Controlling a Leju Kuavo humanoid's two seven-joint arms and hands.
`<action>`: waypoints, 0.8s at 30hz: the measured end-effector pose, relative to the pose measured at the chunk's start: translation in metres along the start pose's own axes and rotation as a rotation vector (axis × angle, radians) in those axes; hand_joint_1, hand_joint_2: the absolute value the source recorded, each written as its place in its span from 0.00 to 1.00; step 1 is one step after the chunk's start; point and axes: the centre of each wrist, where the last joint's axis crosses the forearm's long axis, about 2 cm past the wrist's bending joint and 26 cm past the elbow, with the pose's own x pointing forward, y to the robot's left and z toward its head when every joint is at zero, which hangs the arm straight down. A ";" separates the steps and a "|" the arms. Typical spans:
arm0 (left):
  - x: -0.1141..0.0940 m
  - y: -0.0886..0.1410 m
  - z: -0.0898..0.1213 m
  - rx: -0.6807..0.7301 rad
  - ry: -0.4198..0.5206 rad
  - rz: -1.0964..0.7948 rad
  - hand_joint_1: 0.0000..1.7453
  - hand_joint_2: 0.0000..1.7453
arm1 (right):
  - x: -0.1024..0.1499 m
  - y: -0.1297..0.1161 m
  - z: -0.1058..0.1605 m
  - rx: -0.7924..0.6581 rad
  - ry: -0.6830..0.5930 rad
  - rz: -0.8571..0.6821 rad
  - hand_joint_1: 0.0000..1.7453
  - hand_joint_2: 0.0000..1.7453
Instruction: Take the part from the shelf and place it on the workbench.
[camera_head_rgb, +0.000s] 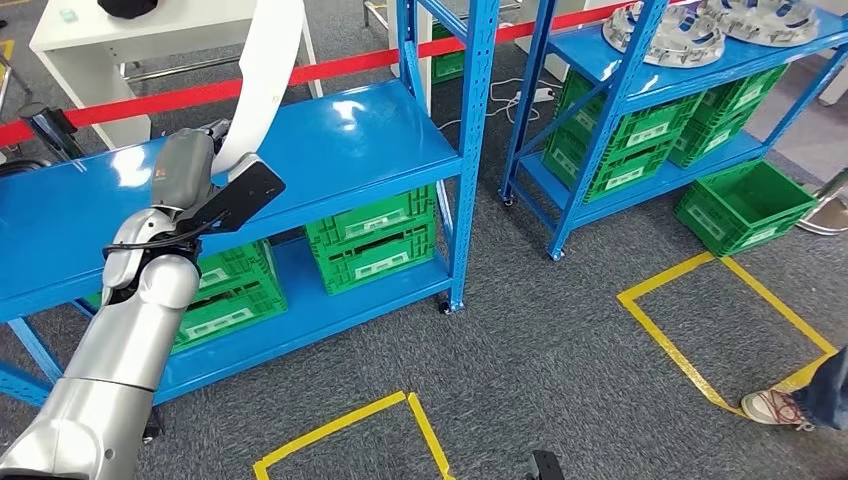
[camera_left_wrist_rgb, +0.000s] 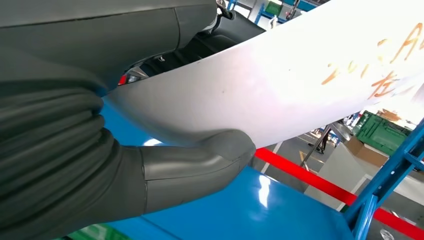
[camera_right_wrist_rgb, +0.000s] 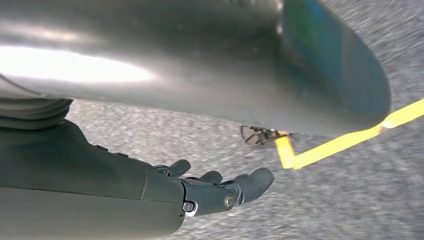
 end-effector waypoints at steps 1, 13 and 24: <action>0.001 0.000 0.000 -0.001 -0.001 0.001 1.00 1.00 | 0.000 0.000 0.000 -0.003 0.002 0.000 0.00 0.00; -0.003 -0.003 0.003 -0.009 -0.004 0.000 1.00 1.00 | 0.002 0.000 -0.001 -0.010 -0.004 -0.005 0.00 0.00; -0.005 -0.004 0.004 -0.021 0.004 -0.008 1.00 1.00 | 0.002 0.002 0.000 -0.011 -0.009 -0.010 0.00 0.00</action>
